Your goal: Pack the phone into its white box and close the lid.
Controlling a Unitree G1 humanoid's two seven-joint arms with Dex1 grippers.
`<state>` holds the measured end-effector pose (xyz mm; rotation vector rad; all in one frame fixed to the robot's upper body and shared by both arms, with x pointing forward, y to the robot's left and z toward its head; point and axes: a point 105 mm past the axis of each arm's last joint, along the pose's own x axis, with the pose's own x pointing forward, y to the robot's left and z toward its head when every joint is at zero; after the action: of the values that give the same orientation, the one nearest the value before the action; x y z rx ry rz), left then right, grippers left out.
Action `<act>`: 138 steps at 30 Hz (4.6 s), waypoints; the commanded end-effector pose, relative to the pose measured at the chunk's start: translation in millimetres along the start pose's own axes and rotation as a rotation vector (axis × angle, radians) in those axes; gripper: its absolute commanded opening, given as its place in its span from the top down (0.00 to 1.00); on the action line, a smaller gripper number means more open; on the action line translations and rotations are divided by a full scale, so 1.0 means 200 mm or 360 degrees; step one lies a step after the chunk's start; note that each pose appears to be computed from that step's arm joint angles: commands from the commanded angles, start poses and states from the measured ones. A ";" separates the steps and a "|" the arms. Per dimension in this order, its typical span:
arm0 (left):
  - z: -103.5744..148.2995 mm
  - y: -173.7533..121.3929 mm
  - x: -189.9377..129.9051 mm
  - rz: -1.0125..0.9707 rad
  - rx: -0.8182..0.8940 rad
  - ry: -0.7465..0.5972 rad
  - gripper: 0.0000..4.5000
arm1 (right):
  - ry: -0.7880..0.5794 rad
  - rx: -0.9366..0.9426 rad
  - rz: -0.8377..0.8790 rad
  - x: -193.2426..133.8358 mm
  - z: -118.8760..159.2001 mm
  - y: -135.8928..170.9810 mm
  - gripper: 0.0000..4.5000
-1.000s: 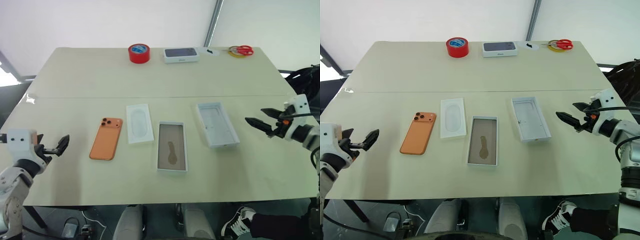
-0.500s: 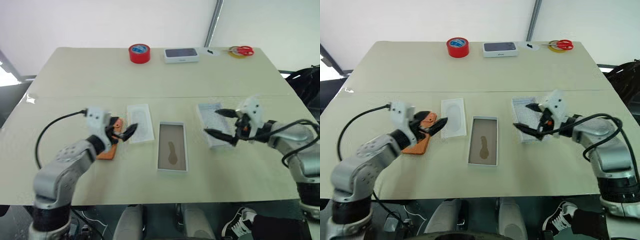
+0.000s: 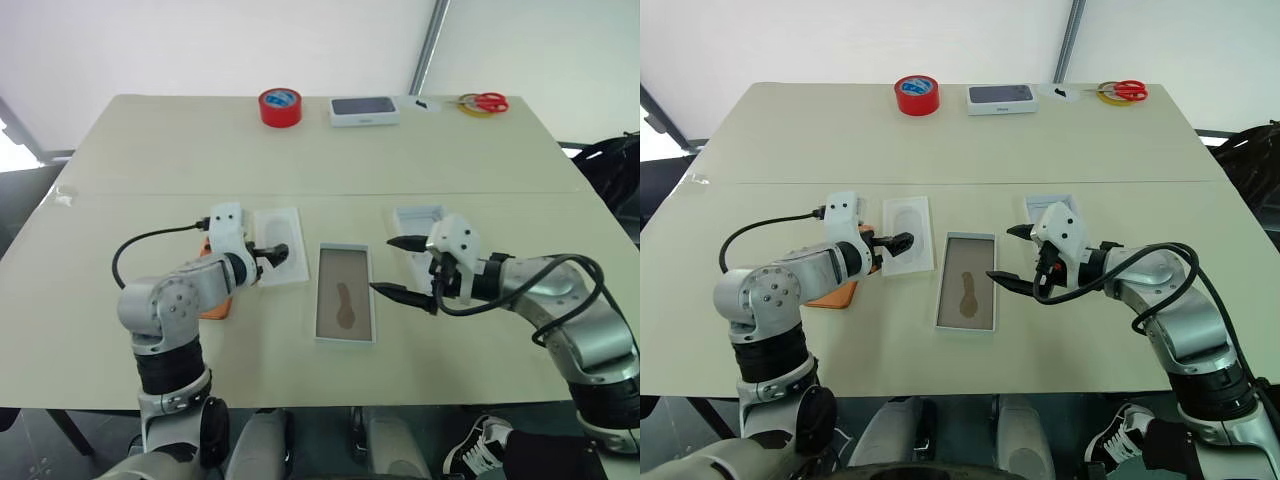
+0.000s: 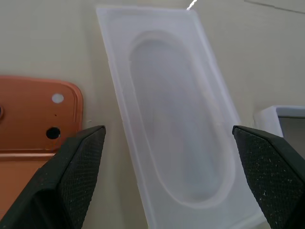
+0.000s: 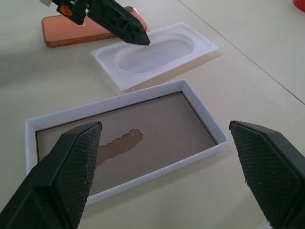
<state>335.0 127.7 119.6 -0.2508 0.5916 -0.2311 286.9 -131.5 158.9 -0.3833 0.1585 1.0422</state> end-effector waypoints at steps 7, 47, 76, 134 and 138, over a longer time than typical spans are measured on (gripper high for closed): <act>-0.01 -0.01 0.06 0.0016 -0.0151 0.0170 0.12 | 0.0136 -0.0278 0.0348 0.03 0.05 0.20 0.00; 0.27 0.11 -0.15 -0.0259 -0.0495 -0.0318 1.00 | 0.0170 -0.0641 0.0476 0.49 0.02 0.25 0.80; 0.02 -0.22 -0.09 -0.0542 -0.0243 -0.0039 0.49 | 0.0042 -0.0463 0.0127 0.18 0.14 0.00 0.34; 0.05 0.67 -0.49 0.0221 0.0130 -0.0310 0.01 | -0.0020 -0.0567 0.0113 0.89 0.33 0.24 1.00; 0.04 0.70 -0.45 0.0242 -0.0028 -0.0183 0.01 | 0.0047 -0.0548 0.0202 0.96 0.34 0.33 1.00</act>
<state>287.4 286.7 129.0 -0.2165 0.4757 -0.0681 329.5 66.5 135.2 -0.6933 0.0641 1.1641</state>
